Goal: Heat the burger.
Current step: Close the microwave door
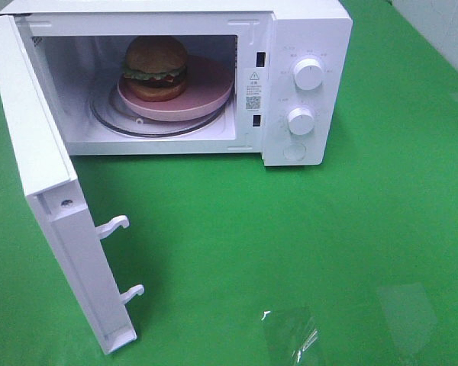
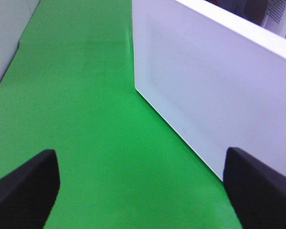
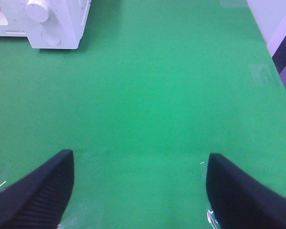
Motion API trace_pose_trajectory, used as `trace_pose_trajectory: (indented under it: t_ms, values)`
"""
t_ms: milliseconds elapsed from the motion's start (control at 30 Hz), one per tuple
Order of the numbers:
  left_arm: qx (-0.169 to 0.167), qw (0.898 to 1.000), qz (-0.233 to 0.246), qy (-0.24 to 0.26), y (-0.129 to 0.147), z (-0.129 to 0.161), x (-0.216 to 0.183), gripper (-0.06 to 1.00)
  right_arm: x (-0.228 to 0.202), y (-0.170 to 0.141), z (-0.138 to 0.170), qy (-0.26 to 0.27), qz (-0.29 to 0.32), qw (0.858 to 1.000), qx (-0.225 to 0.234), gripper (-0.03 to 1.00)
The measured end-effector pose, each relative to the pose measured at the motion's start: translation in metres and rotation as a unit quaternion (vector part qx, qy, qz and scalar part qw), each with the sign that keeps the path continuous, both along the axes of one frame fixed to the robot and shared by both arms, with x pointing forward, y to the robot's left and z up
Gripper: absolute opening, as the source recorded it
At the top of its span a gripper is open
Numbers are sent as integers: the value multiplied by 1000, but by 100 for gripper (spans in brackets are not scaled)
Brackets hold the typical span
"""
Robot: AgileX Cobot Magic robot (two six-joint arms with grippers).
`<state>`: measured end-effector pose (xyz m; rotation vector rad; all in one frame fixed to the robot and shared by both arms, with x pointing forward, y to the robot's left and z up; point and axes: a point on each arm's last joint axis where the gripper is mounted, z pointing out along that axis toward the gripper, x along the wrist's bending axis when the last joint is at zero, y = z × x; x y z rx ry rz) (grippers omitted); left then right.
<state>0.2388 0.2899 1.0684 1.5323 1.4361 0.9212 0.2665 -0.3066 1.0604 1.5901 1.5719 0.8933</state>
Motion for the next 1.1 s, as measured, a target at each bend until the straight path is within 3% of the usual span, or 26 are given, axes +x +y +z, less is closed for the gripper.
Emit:
trace_pose_trajectory:
  t_ms: [33,100,200,233,267,333,367,400,533,700,1100]
  values:
    - [0,1000,0,0,0,0,0,83,0,0,0,0,0,1000,0,73]
    - [-10,1000,9,-7,2,7,16,60,0,0,0,0,-1,1000,1,73]
    - [-12,1000,12,-4,2,10,27,54,0,0,0,0,-1,1000,2,73]
    - [-13,1000,14,-2,3,11,33,39,0,0,0,0,-1,1000,2,73]
    - [-13,1000,14,-2,3,11,33,39,0,0,0,0,-1,1000,2,73]
    - [-15,1000,21,2,5,14,55,9,0,0,0,0,-1,1000,2,73]
    - [-15,1000,21,2,5,14,55,9,0,0,0,0,-1,1000,2,73]
    - [-17,1000,24,1,6,15,64,2,0,0,0,0,-1,1000,2,73]
    - [-8,999,26,-18,7,17,77,0,0,0,0,0,-1,1000,2,73]
    - [37,998,22,-44,11,2,98,0,0,0,0,0,-1,1000,2,73]
    - [22,993,63,-94,18,-42,121,0,0,0,0,0,-1,1000,2,73]
